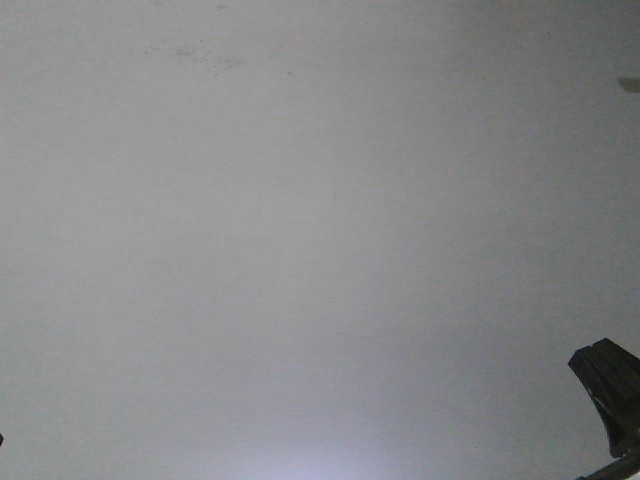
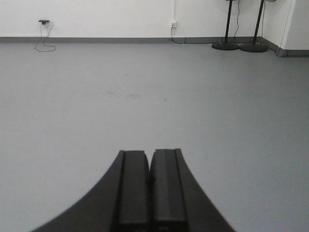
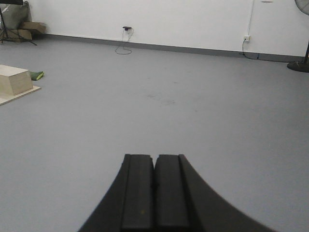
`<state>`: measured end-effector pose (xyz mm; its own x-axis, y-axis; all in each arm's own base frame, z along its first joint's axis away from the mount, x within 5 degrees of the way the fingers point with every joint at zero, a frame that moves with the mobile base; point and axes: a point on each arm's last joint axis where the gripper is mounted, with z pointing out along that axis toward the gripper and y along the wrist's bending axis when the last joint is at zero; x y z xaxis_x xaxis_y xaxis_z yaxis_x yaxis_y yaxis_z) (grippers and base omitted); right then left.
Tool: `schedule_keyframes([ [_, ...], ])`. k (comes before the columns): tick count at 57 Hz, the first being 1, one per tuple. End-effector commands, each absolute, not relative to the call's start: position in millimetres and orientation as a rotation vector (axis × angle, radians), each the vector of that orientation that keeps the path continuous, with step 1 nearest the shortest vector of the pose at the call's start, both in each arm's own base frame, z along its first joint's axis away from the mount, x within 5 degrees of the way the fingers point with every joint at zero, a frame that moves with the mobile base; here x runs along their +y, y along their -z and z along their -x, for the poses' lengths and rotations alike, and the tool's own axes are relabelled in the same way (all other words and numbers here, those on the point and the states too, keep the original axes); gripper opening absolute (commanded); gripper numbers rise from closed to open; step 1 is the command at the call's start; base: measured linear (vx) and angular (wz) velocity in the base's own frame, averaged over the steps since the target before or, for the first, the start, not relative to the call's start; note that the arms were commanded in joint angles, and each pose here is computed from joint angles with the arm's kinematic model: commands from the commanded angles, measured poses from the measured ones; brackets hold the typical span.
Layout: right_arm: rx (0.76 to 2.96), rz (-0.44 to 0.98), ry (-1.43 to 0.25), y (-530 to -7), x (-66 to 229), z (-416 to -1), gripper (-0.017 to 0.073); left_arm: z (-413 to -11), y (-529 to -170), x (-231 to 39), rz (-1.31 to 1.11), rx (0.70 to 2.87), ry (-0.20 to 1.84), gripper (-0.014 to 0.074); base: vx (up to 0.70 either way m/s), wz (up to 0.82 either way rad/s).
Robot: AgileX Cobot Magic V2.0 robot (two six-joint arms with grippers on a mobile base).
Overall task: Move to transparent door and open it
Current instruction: 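Turn the base away from the white wall toward the room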
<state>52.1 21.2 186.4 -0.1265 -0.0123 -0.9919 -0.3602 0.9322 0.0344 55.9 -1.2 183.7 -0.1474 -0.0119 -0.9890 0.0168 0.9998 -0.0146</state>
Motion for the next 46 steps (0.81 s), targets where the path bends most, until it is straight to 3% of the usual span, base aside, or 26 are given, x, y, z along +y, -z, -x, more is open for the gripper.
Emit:
schedule_keyframes([
  [1,1.585,0.266,-0.297,-193.3,20.0,-52.2,-0.0005,-56.2,-187.1,-1.5,-0.001,1.635,0.038,0.0003,0.00,0.00],
  [46,1.584,0.266,-0.297,-193.4,20.0,-52.3,-0.0005,-56.2,-187.1,-1.5,-0.001,1.635,0.038,0.0003,0.01,-0.02],
])
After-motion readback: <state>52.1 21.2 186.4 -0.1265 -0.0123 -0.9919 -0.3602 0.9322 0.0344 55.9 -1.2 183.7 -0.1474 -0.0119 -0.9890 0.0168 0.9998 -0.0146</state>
